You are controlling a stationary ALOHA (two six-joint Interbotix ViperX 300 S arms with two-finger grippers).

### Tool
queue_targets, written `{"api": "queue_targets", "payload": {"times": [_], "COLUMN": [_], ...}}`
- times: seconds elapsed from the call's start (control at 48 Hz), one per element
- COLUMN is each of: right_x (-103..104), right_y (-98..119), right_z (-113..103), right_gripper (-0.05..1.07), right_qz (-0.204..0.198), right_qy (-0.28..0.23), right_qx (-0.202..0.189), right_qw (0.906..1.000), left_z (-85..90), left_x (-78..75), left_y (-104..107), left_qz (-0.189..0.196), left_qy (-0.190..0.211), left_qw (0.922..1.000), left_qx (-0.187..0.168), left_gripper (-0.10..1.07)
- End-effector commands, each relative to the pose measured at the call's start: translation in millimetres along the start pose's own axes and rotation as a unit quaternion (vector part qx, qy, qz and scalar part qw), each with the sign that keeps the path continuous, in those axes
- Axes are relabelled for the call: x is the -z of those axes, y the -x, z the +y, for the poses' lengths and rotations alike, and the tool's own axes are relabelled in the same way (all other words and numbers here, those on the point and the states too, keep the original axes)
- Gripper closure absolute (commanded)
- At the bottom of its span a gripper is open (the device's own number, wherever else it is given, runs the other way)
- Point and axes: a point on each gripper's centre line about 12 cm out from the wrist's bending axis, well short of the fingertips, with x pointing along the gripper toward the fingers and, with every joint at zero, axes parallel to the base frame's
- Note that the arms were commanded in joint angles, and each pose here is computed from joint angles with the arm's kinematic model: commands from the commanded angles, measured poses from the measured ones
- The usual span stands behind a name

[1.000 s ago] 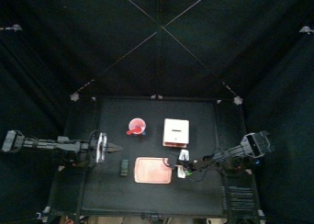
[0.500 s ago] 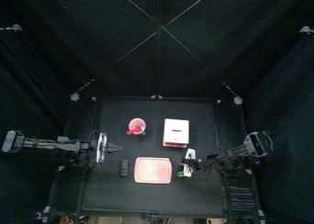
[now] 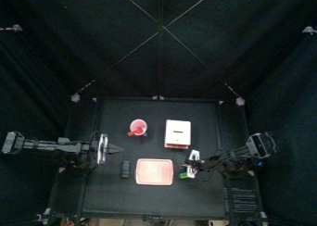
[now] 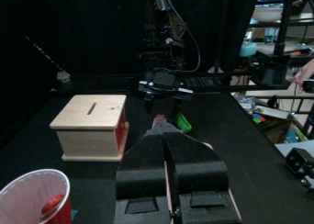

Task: Place salmon sushi above peas

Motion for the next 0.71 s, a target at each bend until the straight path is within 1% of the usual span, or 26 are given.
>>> {"api": "queue_targets", "payload": {"times": [0.0, 0.104, 0.229, 0.458, 0.688], "right_x": [-5.8, -6.9, -9.4, -13.9, -14.1], "right_y": [5.3, 6.0, 7.4, 9.7, 8.9], "right_z": [0.6, 0.7, 0.3, 3.2, 3.3], "right_gripper": [0.03, 0.00, 0.00, 0.00, 0.00], "right_qz": [-0.013, -0.013, -0.012, -0.018, -0.018], "right_qy": [-0.002, 0.003, 0.000, 0.000, 0.001], "right_qx": [-0.006, -0.003, 0.001, -0.002, -0.002], "right_qw": [0.9999, 0.9999, 0.9999, 0.9998, 0.9998], "left_z": [0.7, 0.7, 0.8, 0.7, 1.0], "left_x": [-4.8, -4.8, -4.8, -4.8, -4.1], "left_y": [-2.0, -2.0, -2.0, -2.0, -1.9], "left_qz": [-0.008, -0.008, -0.008, -0.008, -0.007], "left_qy": [-0.002, -0.002, -0.001, -0.002, 0.000], "left_qw": [1.0000, 1.0000, 1.0000, 1.0000, 1.0000], "left_qx": [-0.001, -0.001, -0.002, -0.001, -0.002], "left_gripper": [1.01, 1.01, 1.01, 1.01, 1.01]}}
